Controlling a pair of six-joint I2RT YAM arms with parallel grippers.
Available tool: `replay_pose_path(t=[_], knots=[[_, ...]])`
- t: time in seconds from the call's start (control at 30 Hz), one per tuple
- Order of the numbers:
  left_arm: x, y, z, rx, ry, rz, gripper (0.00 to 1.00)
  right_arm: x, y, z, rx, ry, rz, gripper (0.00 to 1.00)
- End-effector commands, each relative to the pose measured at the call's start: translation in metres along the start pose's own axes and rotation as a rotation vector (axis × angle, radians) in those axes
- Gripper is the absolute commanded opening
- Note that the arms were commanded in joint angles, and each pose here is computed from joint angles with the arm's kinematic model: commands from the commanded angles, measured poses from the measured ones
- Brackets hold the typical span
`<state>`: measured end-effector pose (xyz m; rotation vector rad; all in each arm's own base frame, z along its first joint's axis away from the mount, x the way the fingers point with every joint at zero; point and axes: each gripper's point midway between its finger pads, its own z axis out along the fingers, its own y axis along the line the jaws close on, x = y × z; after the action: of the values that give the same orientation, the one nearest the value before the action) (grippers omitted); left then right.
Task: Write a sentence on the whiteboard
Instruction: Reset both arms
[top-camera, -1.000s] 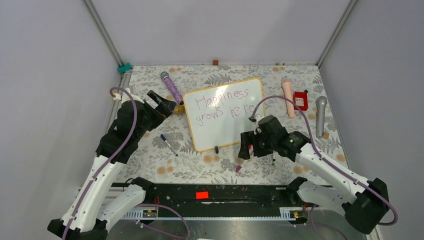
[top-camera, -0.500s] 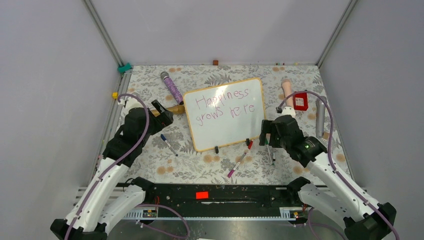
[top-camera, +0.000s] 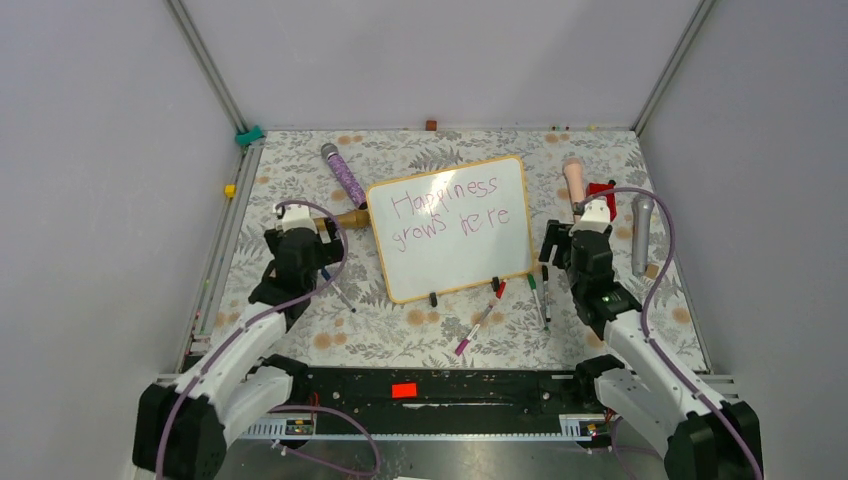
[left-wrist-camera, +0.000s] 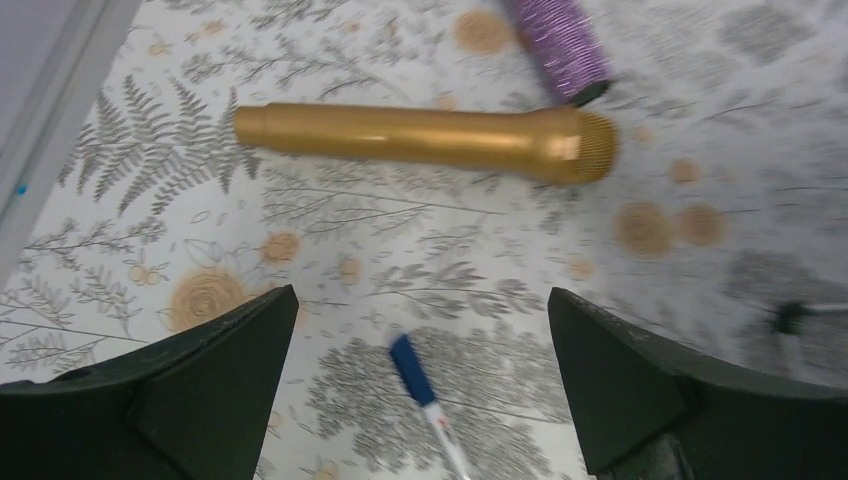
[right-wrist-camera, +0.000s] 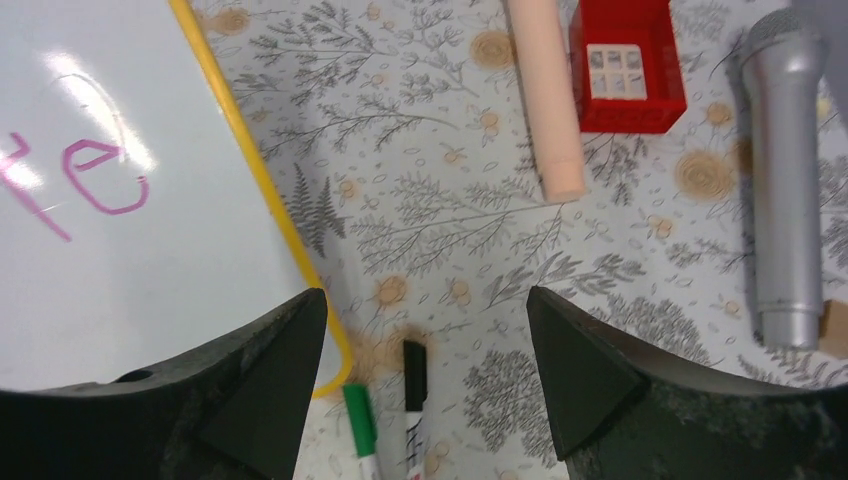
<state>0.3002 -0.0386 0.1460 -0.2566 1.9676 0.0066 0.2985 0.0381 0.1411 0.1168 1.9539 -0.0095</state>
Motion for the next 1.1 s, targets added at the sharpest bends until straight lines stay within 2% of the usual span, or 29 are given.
replay_pose_path(t=[0.0, 0.13, 0.23, 0.3, 0.4, 0.47, 0.53, 0.57, 0.6, 0.63, 0.77, 1.07], knots=[[-0.028, 0.021, 0.039, -0.074, -0.184, 0.093, 0.99, -0.030, -0.024, 0.021, 0.122, -0.145, -0.071, 0.81], [-0.022, 0.021, 0.065, 0.000, -0.244, 0.143, 0.99, -0.011, -0.040, 0.044, 0.181, -0.120, -0.087, 0.82], [-0.026, 0.014, 0.080, 0.048, -0.293, 0.175, 0.98, -0.001, -0.053, 0.065, 0.206, -0.114, -0.042, 0.82], [-0.016, 0.021, 0.092, 0.036, -0.238, 0.148, 0.97, 0.005, -0.046, 0.080, 0.141, -0.117, -0.030, 0.80], [-0.019, 0.024, 0.091, 0.061, -0.254, 0.117, 0.93, 0.011, -0.043, 0.088, 0.101, -0.110, -0.023, 0.82], [-0.012, 0.022, 0.080, 0.098, -0.308, 0.117, 0.93, 0.012, -0.044, 0.082, 0.064, -0.195, 0.015, 0.81], [-0.011, 0.013, 0.074, 0.167, -0.354, 0.149, 0.82, 0.021, -0.043, 0.081, 0.032, -0.180, 0.018, 0.81], [-0.009, 0.008, 0.072, 0.199, -0.353, 0.170, 0.88, 0.020, -0.043, 0.084, 0.039, -0.163, 0.017, 0.82], [-0.009, 0.009, 0.071, 0.195, -0.365, 0.179, 0.98, 0.014, -0.043, 0.086, 0.040, -0.179, 0.021, 0.94], [-0.012, 0.010, 0.072, 0.189, -0.371, 0.176, 0.99, 0.016, -0.044, 0.086, 0.043, -0.187, 0.022, 0.99], [-0.013, 0.021, 0.080, 0.116, -0.342, 0.121, 0.99, 0.016, -0.044, 0.085, 0.044, -0.187, 0.024, 0.99], [-0.014, 0.021, 0.079, 0.116, -0.342, 0.118, 0.99, 0.015, -0.043, 0.085, 0.041, -0.186, 0.021, 0.99]])
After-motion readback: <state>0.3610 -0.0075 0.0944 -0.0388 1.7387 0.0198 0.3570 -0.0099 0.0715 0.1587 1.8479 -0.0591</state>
